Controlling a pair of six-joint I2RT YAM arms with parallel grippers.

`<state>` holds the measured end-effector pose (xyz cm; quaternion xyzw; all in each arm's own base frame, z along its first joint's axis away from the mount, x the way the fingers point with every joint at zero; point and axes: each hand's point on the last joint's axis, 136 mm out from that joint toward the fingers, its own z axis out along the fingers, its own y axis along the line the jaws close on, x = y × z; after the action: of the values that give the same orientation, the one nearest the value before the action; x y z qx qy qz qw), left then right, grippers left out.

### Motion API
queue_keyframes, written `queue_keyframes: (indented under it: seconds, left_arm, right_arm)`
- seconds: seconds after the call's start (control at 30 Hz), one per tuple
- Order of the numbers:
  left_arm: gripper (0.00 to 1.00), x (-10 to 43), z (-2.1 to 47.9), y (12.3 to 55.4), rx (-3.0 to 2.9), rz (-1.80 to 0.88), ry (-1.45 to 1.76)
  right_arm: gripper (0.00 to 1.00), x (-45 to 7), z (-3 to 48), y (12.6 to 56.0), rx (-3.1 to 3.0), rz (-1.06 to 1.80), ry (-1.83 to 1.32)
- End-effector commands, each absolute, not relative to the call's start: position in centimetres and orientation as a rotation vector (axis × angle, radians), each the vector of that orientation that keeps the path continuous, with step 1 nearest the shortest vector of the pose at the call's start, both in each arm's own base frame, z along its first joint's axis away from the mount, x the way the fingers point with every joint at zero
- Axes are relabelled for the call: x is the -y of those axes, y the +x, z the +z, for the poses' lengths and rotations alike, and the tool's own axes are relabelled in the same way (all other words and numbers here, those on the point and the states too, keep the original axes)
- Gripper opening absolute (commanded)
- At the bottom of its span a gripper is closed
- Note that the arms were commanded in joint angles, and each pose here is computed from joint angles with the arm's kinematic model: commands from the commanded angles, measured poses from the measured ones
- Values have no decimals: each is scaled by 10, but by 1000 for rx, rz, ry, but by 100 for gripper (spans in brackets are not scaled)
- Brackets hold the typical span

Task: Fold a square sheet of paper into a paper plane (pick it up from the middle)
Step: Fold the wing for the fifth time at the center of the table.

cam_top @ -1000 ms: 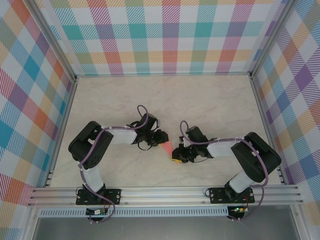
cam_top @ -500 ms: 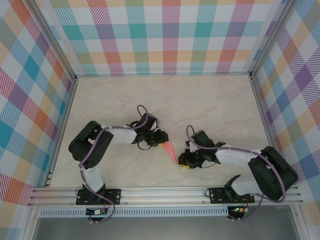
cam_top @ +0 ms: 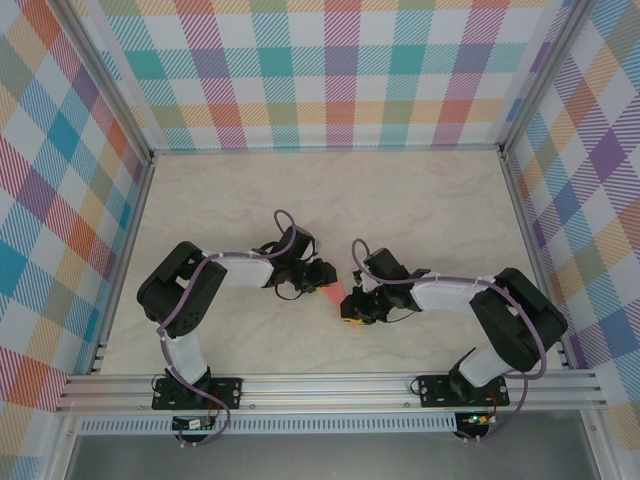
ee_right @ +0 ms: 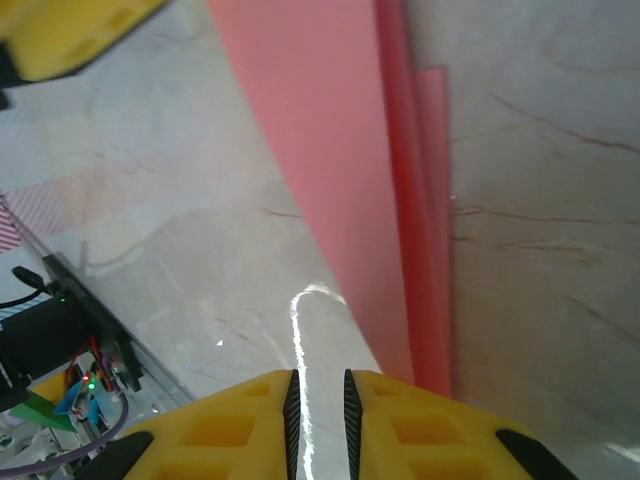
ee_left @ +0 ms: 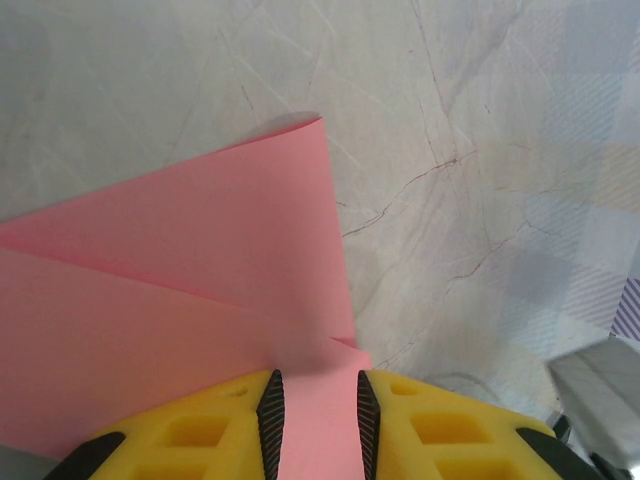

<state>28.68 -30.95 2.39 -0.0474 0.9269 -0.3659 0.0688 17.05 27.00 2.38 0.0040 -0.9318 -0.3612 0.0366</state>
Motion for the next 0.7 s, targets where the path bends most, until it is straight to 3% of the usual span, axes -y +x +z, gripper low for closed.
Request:
queue_keyframes:
  seconds: [0.0,0.3,0.6,0.67]
  left_arm:
    - [29,288,-13,273,-2918,-951,-222]
    - [29,288,-10,273,-2913,-953,-215]
    - [31,297,24,282,-2854,-985,-151]
    - [32,298,34,285,-2843,-969,-131]
  right_arm:
    - [20,-255,4,153,2849,-1001,1]
    - [25,-216,15,130,2937,-892,-24]
    - [63,-190,63,157,3194,-772,-35]
    - [68,-186,69,164,3231,-734,-45]
